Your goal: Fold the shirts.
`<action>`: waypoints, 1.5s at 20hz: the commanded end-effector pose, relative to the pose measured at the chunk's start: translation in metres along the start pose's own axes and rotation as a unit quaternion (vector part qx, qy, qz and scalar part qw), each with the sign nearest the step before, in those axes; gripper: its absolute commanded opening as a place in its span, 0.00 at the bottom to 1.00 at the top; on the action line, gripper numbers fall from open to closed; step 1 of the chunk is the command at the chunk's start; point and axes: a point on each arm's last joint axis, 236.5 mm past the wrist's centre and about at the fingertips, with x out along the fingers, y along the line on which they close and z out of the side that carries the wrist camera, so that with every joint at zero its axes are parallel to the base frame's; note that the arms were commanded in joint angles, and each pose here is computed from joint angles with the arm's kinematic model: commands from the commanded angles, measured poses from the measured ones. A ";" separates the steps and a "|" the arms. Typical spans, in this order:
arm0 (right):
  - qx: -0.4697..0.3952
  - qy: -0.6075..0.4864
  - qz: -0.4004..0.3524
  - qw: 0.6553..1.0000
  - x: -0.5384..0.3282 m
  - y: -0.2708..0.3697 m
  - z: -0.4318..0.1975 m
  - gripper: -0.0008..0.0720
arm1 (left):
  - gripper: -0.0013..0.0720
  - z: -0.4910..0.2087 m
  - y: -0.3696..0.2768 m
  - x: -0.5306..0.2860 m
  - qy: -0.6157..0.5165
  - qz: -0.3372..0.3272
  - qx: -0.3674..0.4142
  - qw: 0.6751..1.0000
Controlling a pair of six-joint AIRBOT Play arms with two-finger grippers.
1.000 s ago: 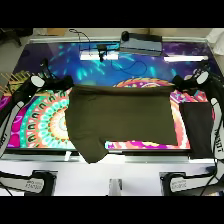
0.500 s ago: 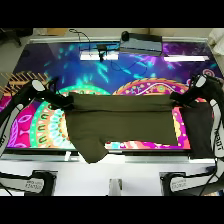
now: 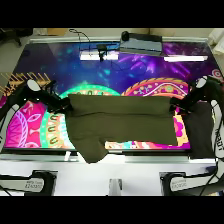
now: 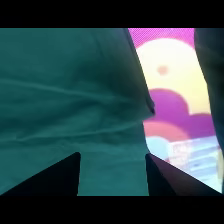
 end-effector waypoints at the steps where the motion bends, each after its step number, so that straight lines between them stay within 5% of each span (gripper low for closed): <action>1: 0.025 0.049 0.009 0.998 -0.022 -0.020 -0.034 0.59 | 0.68 -0.043 0.014 -0.025 0.036 -0.004 -0.013 0.999; 7: 0.052 0.040 0.026 0.997 -0.024 -0.023 -0.063 0.59 | 0.66 -0.164 0.028 0.024 0.093 -0.031 -0.060 0.993; 11: 0.048 0.049 0.031 0.997 -0.025 -0.021 -0.074 0.58 | 0.62 -0.176 0.003 0.052 0.083 -0.093 -0.077 0.989; 21: 0.046 0.047 0.027 0.998 -0.033 -0.021 -0.079 0.58 | 0.62 -0.185 -0.007 0.068 0.094 -0.083 -0.047 0.991; 25: 0.045 0.047 0.025 0.998 -0.033 -0.022 -0.080 0.58 | 0.44 -0.185 -0.011 0.072 0.090 -0.078 -0.032 0.992; 27: 0.043 0.068 0.021 0.997 -0.021 -0.025 -0.093 0.59 | 0.07 -0.184 -0.011 0.074 0.085 -0.075 -0.027 0.993; 30: 0.027 0.122 0.047 0.991 0.010 -0.016 -0.128 0.59 | 0.07 -0.182 -0.011 0.073 0.081 -0.076 -0.015 0.994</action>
